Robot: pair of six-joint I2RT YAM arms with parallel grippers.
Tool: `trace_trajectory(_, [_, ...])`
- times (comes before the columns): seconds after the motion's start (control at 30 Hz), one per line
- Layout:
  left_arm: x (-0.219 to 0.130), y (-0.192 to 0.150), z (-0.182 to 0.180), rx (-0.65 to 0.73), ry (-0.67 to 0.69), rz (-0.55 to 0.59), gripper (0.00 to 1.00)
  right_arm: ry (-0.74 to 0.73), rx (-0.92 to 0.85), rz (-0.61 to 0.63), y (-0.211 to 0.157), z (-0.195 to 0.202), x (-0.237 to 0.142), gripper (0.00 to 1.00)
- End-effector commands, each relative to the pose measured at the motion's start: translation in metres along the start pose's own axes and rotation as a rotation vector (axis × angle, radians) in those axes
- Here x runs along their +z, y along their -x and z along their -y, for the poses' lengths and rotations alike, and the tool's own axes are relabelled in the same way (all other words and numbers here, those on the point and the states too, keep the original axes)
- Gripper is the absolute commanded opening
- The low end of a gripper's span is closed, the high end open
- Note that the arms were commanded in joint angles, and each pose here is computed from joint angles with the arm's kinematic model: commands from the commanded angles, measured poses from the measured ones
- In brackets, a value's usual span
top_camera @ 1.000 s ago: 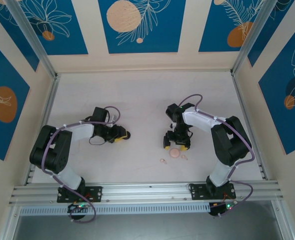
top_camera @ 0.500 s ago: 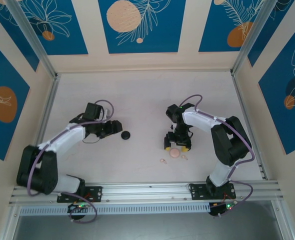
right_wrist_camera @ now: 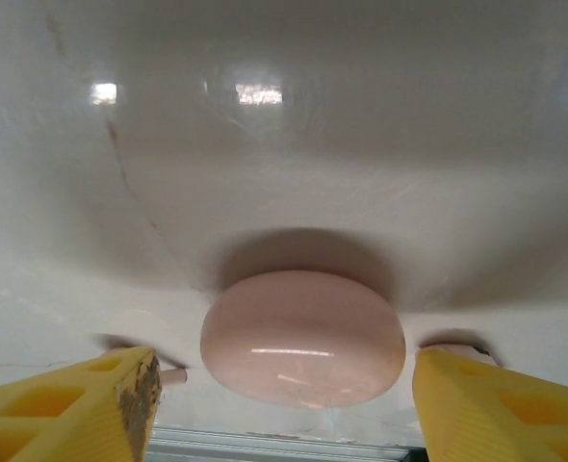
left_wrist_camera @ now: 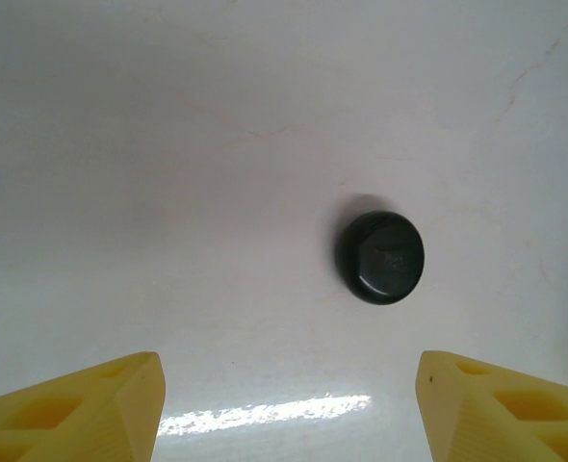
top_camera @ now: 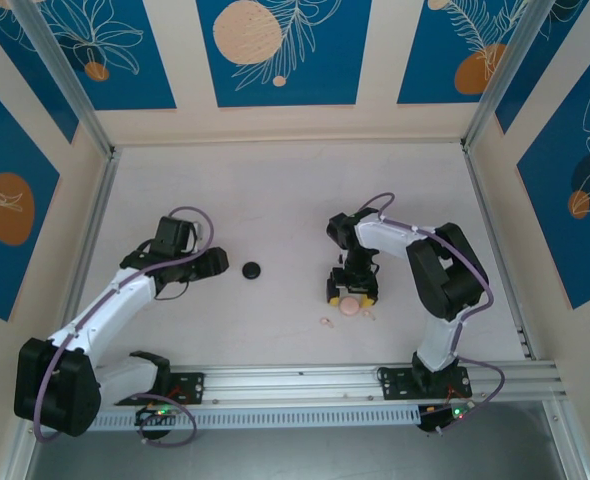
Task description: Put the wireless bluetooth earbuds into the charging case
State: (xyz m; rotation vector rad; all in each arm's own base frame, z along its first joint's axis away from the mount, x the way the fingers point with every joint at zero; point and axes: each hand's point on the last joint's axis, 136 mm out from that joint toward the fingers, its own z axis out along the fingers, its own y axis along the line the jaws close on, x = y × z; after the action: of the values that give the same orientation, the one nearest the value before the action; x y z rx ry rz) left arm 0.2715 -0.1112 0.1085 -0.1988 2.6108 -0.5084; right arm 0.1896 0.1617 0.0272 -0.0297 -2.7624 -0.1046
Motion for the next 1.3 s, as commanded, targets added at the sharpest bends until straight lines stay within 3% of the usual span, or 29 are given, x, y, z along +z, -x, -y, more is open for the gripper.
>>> trace_trajectory(0.0, [0.001, -0.003, -0.006, -0.003, 0.025, -0.007, 0.68, -0.027, 0.012, -0.03, -0.002, -0.001, 0.002, 0.67])
trace_trajectory(0.17, [0.002, -0.005, -0.008, -0.004, 0.03, -0.011, 0.68, -0.037, 0.011, -0.051, -0.004, -0.001, 0.01, 0.63])
trace_trajectory(0.47, [0.006, -0.008, -0.008, 0.003, 0.02, -0.019, 0.69, -0.065, -0.004, -0.018, -0.002, -0.001, 0.01, 0.47])
trace_trajectory(0.63, [0.012, -0.005, 0.009, 0.056, -0.088, 0.001, 0.68, -0.015, -0.038, 0.115, 0.01, -0.012, -0.016, 0.44])
trace_trajectory(0.77, [0.013, -0.001, 0.037, 0.133, -0.26, 0.044, 0.65, 0.064, -0.093, 0.291, 0.025, -0.029, -0.052, 0.43])
trace_trajectory(1.03, [-0.015, 0.01, 0.085, 0.376, -0.576, 0.33, 0.61, 0.325, -0.388, 0.575, 0.04, -0.104, -0.12, 0.42])
trace_trajectory(1.27, [-0.04, 0.011, 0.097, 0.557, -0.656, 0.54, 0.6, 0.533, -0.532, 0.676, 0.036, -0.156, -0.153, 0.41])
